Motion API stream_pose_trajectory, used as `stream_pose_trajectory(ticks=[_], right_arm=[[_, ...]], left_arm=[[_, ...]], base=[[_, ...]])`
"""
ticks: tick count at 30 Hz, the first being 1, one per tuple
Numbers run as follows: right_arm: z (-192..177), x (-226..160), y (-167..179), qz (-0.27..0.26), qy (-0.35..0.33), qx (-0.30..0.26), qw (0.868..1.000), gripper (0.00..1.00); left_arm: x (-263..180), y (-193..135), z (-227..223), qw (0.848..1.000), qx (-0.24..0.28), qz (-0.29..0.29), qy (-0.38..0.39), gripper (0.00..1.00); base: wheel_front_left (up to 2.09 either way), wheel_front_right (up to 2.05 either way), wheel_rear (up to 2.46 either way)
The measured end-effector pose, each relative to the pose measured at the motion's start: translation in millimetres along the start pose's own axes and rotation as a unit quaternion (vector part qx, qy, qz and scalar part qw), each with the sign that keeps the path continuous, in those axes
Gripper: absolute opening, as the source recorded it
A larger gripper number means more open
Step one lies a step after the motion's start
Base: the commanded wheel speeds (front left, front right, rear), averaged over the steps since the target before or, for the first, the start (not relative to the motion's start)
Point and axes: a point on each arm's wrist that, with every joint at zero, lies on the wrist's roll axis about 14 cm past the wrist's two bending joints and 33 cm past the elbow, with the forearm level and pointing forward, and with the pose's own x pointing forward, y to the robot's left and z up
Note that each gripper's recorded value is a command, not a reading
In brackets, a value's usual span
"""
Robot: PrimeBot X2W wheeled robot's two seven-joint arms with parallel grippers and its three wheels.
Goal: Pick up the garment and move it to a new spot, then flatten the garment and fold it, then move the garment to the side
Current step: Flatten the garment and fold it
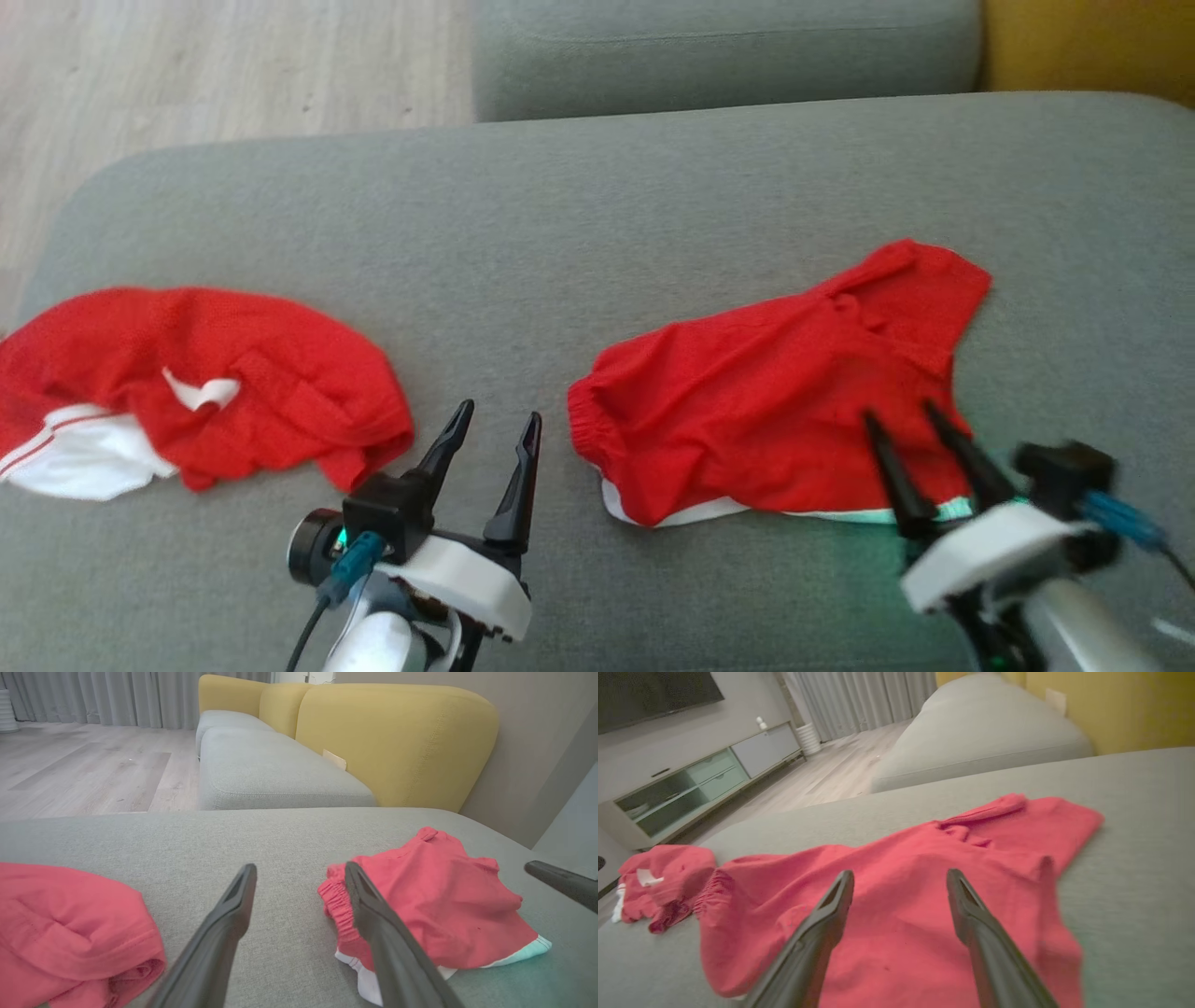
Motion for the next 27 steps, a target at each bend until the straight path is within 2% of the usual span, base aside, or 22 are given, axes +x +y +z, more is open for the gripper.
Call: stream_pose_trajectory(ticks=[3, 7, 11, 16, 27], right_arm=[[7, -17, -25, -0.05, -0.026, 0.002, 0.998, 1.0], [-9, -39, -42, -0.104, -0.02, 0.003, 0.994, 1.0], [-6, -38, -38, -0.112, -0.025, 0.004, 0.993, 1.0], [1, -36, -39, -0.118, -0.031, 0.0, 0.992, 1.0], [1, -38, -47, -0.132, -0.025, 0.0, 0.991, 1.0]], left_arm=[[2, -4, 1, 1.0, 0.004, -0.009, -0.001, 1.0], [4, -6, -8, 1.0, 0.001, -0.019, 0.013, 1.0], [3, -10, -31, 0.998, 0.019, -0.041, 0.05, 1.0], [-2, -18, -72, 0.988, 0.052, -0.089, 0.119, 1.0], [12, -39, -89, 0.973, 0.076, -0.156, 0.15, 1.0]], base=[[0.0, 0.0, 0.0], [0.0, 0.0, 0.0], [0.0, 0.0, 0.0], [0.0, 0.0, 0.0], [0.0, 0.0, 0.0]])
